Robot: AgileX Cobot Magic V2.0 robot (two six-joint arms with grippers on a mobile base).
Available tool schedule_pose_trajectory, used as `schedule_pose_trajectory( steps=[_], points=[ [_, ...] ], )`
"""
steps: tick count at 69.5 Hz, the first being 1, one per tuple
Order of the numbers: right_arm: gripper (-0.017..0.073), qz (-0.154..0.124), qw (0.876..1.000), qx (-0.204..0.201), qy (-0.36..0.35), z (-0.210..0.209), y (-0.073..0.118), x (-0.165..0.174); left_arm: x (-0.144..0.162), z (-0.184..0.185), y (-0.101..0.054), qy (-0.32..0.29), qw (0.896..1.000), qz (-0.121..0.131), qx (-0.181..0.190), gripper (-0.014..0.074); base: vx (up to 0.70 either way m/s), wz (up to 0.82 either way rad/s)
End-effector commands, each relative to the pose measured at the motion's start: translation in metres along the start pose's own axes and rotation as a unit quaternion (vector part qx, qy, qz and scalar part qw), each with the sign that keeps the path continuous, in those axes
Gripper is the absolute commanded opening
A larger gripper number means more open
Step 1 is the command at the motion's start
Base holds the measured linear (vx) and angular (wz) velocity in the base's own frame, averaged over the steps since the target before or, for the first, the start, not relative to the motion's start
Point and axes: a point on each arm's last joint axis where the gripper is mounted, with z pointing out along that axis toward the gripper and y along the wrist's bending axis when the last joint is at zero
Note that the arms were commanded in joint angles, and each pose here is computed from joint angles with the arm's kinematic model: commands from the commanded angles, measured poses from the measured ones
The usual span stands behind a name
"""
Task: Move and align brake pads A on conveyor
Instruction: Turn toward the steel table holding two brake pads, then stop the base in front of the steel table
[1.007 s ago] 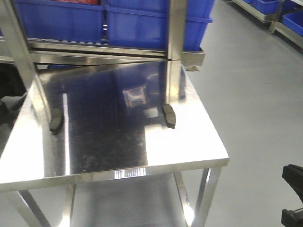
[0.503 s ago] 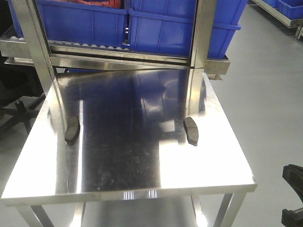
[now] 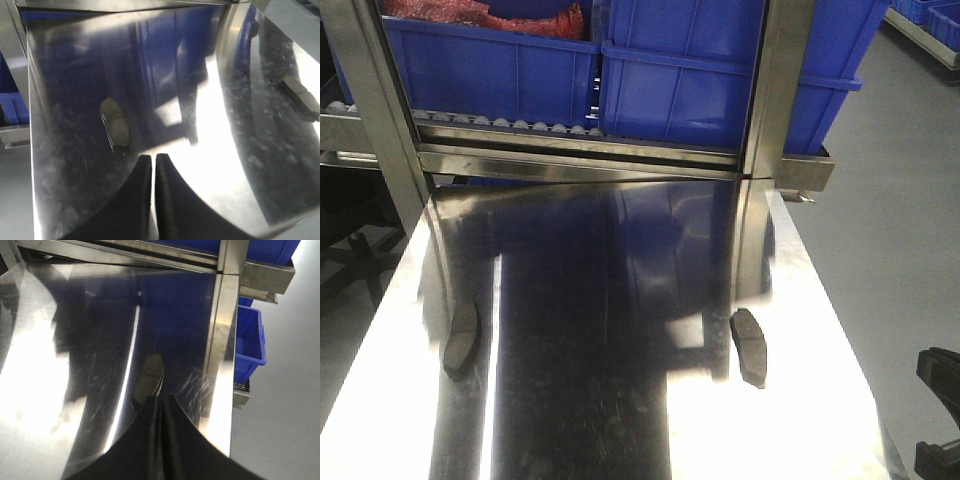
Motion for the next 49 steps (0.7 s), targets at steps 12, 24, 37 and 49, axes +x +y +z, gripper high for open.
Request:
schedule_pose_trajectory(
  steps=[12, 24, 37, 49],
  points=[
    [-0.0006, -0.002, 0.999, 0.01, -0.045, -0.0034, -0.0018, -0.0148, -0.0129, -0.0032, -0.0023, -0.042, 0.999, -0.003, 0.007, -0.0006, 0.19, 0.04],
    [-0.0006, -0.002, 0.999, 0.01, -0.045, -0.0034, -0.0018, -0.0148, -0.0129, -0.0032, -0.0023, -0.042, 0.999, -0.003, 0.007, -0.0006, 0.09, 0.01],
    [-0.0006, -0.002, 0.999, 0.01, -0.045, -0.0034, -0.0018, -0.0148, -0.0129, -0.0032, -0.0023, -0.042, 0.999, -0.003, 0.007, -0.0006, 0.03, 0.04],
    [-0.0006, -0.002, 0.999, 0.01, -0.045, -0.0034, -0.0018, -0.0148, -0.0129, -0.0032, -0.0023, -0.042, 0.999, -0.003, 0.007, -0.0006, 0.0, 0.0]
  ],
)
